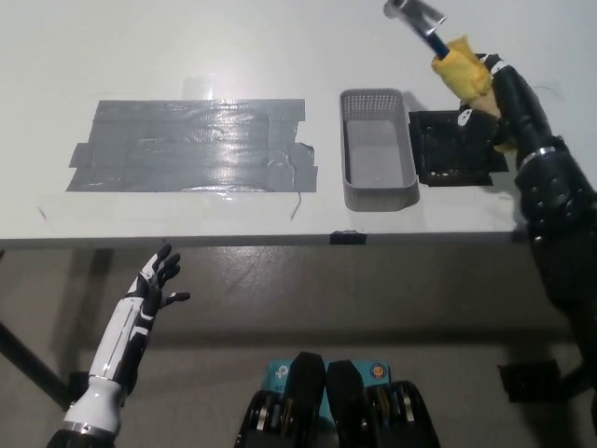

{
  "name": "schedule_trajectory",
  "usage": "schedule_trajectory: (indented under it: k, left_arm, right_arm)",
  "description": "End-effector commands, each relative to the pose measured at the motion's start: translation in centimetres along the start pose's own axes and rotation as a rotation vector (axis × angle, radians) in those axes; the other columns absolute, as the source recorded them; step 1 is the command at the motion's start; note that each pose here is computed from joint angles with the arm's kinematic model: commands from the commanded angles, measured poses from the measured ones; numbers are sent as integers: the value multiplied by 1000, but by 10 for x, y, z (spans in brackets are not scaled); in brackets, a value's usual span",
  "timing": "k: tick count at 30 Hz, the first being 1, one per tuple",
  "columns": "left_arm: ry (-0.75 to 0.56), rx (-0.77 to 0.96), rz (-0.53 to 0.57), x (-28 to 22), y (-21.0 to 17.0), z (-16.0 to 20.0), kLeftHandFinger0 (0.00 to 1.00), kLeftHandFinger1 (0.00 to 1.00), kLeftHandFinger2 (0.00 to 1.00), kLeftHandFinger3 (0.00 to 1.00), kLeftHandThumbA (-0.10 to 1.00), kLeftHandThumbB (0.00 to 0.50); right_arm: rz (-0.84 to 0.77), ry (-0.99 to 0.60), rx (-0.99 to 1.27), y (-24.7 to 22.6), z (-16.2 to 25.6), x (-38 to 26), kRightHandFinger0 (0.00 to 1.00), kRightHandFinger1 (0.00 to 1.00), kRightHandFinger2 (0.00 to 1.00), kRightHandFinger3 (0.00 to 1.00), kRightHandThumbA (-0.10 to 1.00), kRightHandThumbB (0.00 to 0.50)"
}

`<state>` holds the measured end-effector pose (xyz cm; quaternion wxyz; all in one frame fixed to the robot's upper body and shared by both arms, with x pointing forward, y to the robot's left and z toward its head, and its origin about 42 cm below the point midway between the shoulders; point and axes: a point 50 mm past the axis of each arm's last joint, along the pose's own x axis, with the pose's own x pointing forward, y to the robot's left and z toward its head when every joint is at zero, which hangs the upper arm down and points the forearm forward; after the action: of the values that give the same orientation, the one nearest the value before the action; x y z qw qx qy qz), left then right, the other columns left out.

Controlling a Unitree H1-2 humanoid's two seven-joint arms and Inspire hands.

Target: The robot picks the hammer with right hand and hits the black area on the desk and places it back.

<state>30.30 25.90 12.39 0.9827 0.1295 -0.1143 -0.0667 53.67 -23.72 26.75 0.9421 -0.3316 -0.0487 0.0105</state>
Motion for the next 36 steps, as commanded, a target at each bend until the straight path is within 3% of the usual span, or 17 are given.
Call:
schedule_trajectory:
  k: [1,2,4,6,9,10,12,14,15,17,21,28,36]
  left_arm:
    - [-72,24,-30,12,6,13,791,961,1000,1000,1000,79]
    - [-70,21,-31,12,6,13,790,961,1000,1000,1000,80]
    - [-73,25,-36,12,7,13,788,959,1000,1000,1000,77]
    - [-77,25,-35,13,7,14,779,952,1000,1000,1000,74]
    - [-84,46,-32,13,8,14,763,939,1000,1000,1000,66]
    - [-81,34,-28,13,8,14,757,937,1000,1000,1000,70]
    - [-85,36,-28,14,9,14,752,929,1000,1000,1000,57]
    - [-85,38,-31,14,10,15,746,921,1000,1000,1000,44]
    - [-88,54,-41,14,10,16,747,918,1000,1000,1000,36]
    - [-81,38,-50,14,10,16,765,929,1000,1000,1000,41]
    - [-77,46,-41,13,11,14,743,895,1000,1000,1000,43]
    - [-82,58,-44,13,10,15,724,866,1000,1000,1000,24]
    - [-86,57,-41,15,11,17,728,838,978,1000,1000,11]
  right_arm:
    - [132,-174,243,-89,93,24,84,568,842,836,-100,164]
    - [143,-158,261,-97,96,25,36,528,821,850,-100,156]
    - [161,-137,243,-110,98,26,13,514,833,877,-100,169]
    - [206,-121,185,-124,99,28,0,509,816,943,-100,151]
    - [268,-80,106,-139,94,32,21,542,832,943,-100,177]
    - [277,-52,43,-145,90,33,95,621,878,933,-100,184]
    - [285,-1,-52,-156,84,29,97,631,921,1000,-100,158]
    - [289,8,-87,-165,77,28,54,589,904,1000,-100,133]
    - [287,20,-109,-171,73,25,13,531,831,1000,-100,131]
    - [286,36,-109,-177,71,23,1,502,840,1000,-100,123]
    - [293,63,-134,-188,63,15,93,588,924,1000,-100,135]
    - [324,105,-265,-186,54,10,52,591,931,1000,-100,107]
    - [384,136,-372,-177,42,8,107,602,963,1000,-100,103]
